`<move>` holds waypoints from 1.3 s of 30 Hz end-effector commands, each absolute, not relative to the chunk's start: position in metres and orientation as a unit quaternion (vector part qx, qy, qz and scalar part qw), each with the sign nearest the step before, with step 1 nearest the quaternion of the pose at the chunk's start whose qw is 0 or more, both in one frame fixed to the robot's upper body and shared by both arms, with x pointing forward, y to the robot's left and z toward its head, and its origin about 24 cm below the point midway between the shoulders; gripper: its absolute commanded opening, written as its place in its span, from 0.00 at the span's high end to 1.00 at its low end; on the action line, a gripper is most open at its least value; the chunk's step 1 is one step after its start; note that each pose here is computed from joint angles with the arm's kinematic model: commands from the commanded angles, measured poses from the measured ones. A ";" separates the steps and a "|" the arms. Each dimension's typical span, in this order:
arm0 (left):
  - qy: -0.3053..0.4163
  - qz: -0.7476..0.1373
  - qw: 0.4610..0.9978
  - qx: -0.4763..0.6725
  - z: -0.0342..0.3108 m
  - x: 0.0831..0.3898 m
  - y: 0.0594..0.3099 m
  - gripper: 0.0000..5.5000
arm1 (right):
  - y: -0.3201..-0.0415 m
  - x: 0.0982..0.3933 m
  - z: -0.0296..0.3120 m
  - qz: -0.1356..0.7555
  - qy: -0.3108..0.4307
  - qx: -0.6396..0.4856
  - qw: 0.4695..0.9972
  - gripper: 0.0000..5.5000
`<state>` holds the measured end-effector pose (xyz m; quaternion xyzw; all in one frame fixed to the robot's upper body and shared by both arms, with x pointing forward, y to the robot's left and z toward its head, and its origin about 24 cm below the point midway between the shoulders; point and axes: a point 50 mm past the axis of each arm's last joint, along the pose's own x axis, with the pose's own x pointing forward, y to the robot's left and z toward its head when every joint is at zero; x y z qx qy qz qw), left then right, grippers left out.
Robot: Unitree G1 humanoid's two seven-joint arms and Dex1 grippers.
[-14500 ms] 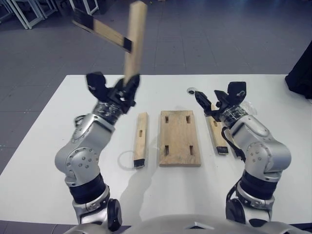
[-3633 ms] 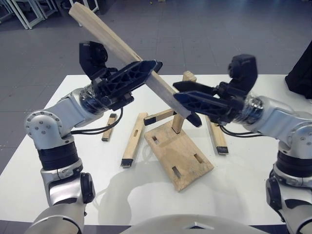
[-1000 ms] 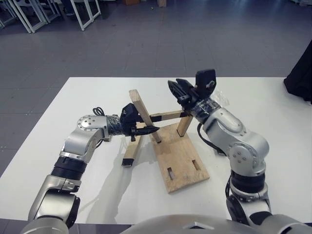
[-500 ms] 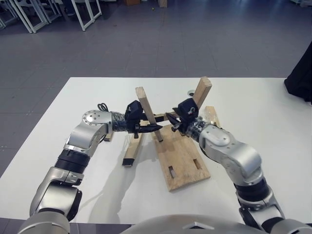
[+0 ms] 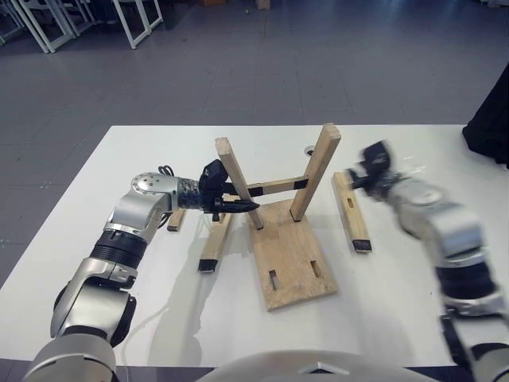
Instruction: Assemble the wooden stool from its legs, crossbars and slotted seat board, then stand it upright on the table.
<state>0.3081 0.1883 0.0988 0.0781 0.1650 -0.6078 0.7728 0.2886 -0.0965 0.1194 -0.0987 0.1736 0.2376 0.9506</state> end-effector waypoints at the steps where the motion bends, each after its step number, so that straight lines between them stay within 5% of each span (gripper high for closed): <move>1: 0.367 -0.625 0.683 0.091 0.013 0.271 0.179 0.63 | -0.001 0.243 0.167 0.430 0.095 0.054 0.896 0.73; 6: 0.325 -0.650 0.682 0.077 0.012 0.270 0.175 0.63 | -0.081 0.256 0.149 0.346 0.157 0.035 0.924 0.73; 10: 0.278 -0.668 0.687 0.066 0.017 0.277 0.168 0.63 | -0.128 0.221 0.138 0.413 0.245 -0.005 0.877 0.73; 15: 0.231 -0.680 0.693 0.062 0.034 0.295 0.155 0.63 | -0.116 0.185 0.119 0.506 0.308 0.022 0.806 0.73; 22: 0.198 -0.665 0.711 0.110 0.069 0.328 0.158 0.63 | -0.110 0.171 0.097 0.500 0.346 0.006 0.794 0.73; 28: 0.182 -0.666 0.710 0.143 0.093 0.340 0.166 0.42 | -0.108 0.170 0.087 0.487 0.346 0.003 0.802 0.73; 31: 0.209 -0.667 0.692 0.180 0.107 0.340 0.188 0.34 | -0.107 0.171 0.084 0.481 0.342 -0.001 0.807 0.73; 34: 0.279 -0.629 0.683 0.244 0.122 0.329 0.235 0.24 | -0.105 0.169 0.084 0.469 0.331 0.001 0.818 0.73; 36: 0.250 -0.545 0.767 0.230 0.136 0.329 0.253 0.24 | -0.103 0.169 0.088 0.459 0.315 0.002 0.831 0.73; 39: 0.157 -0.272 0.942 0.117 0.144 0.307 0.274 0.24 | -0.100 0.182 0.105 0.418 0.256 0.014 0.872 0.73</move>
